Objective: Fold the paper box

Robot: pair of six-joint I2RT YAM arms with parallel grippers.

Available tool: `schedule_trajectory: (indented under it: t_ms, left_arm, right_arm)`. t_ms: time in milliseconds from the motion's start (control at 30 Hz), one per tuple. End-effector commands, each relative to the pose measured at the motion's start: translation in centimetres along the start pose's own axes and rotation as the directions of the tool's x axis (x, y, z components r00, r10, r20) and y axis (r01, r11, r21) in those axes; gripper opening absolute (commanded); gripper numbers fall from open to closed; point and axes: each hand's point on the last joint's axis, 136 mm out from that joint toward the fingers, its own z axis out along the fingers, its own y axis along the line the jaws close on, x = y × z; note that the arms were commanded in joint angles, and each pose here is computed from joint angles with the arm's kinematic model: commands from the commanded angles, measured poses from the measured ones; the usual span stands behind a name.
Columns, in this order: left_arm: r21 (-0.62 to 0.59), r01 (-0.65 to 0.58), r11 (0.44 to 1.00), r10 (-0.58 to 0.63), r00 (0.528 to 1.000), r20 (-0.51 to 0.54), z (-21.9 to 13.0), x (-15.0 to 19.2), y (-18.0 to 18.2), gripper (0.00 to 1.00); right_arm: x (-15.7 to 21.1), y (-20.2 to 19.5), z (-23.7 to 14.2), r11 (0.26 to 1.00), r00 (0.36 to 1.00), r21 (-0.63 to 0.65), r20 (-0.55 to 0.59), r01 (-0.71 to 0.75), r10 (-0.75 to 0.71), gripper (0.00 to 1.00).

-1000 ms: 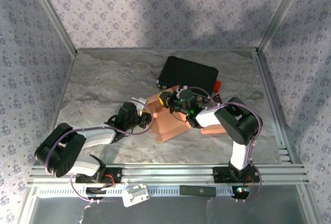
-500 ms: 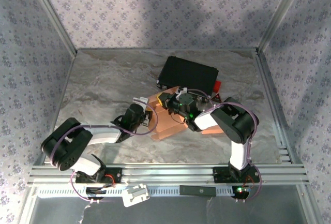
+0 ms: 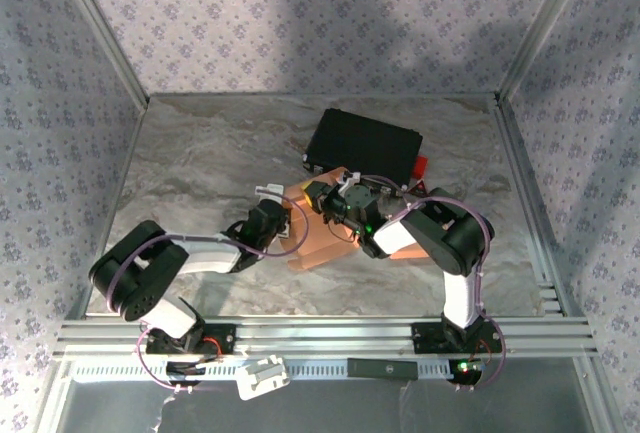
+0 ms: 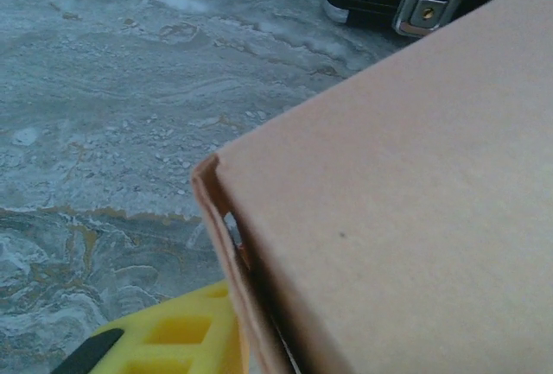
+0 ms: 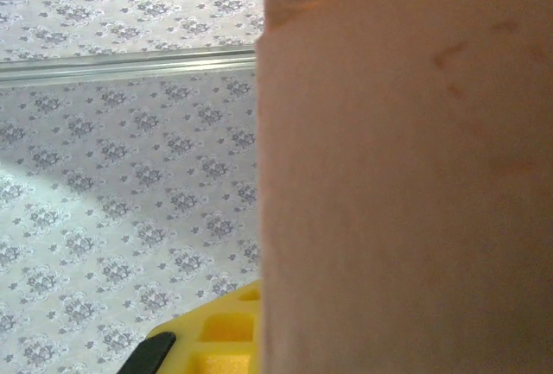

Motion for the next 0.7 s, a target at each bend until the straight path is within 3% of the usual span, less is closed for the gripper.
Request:
schedule_trajectory:
  t_ms: [0, 167, 433, 500, 667]
  left_arm:
    - [-0.053, 0.027, 0.998, -0.024, 0.998, 0.052, 0.2, -1.8, -0.3, 0.22]
    - [-0.094, 0.051, 0.994, -0.046, 0.997, 0.056, 0.3, -1.5, 0.1, 0.0]
    - [-0.178, 0.072, 0.981, -0.063, 0.996, 0.057, 0.2, -1.4, 1.1, 0.0]
    - [-0.202, 0.068, 0.977, -0.057, 0.997, 0.057, 0.0, -1.4, 1.3, 0.0]
    - [-0.234, 0.058, 0.971, -0.045, 0.997, 0.058, -0.5, -1.5, 1.9, 0.0]
  right_arm:
    - [1.3, -3.8, -0.3, 0.994, 0.999, 0.108, -0.037, -0.01, 0.014, 0.0]
    - [1.3, -3.7, -0.3, 0.994, 0.999, 0.105, -0.036, -0.017, 0.021, 0.0]
    - [1.5, -3.6, -0.4, 0.993, 0.999, 0.116, -0.027, -0.026, 0.029, 0.0]
    - [1.4, -3.3, -0.7, 0.993, 1.0, 0.115, -0.014, -0.017, 0.019, 0.07]
    - [0.7, -1.7, -2.3, 0.988, 0.999, 0.149, 0.024, 0.043, -0.047, 0.35]
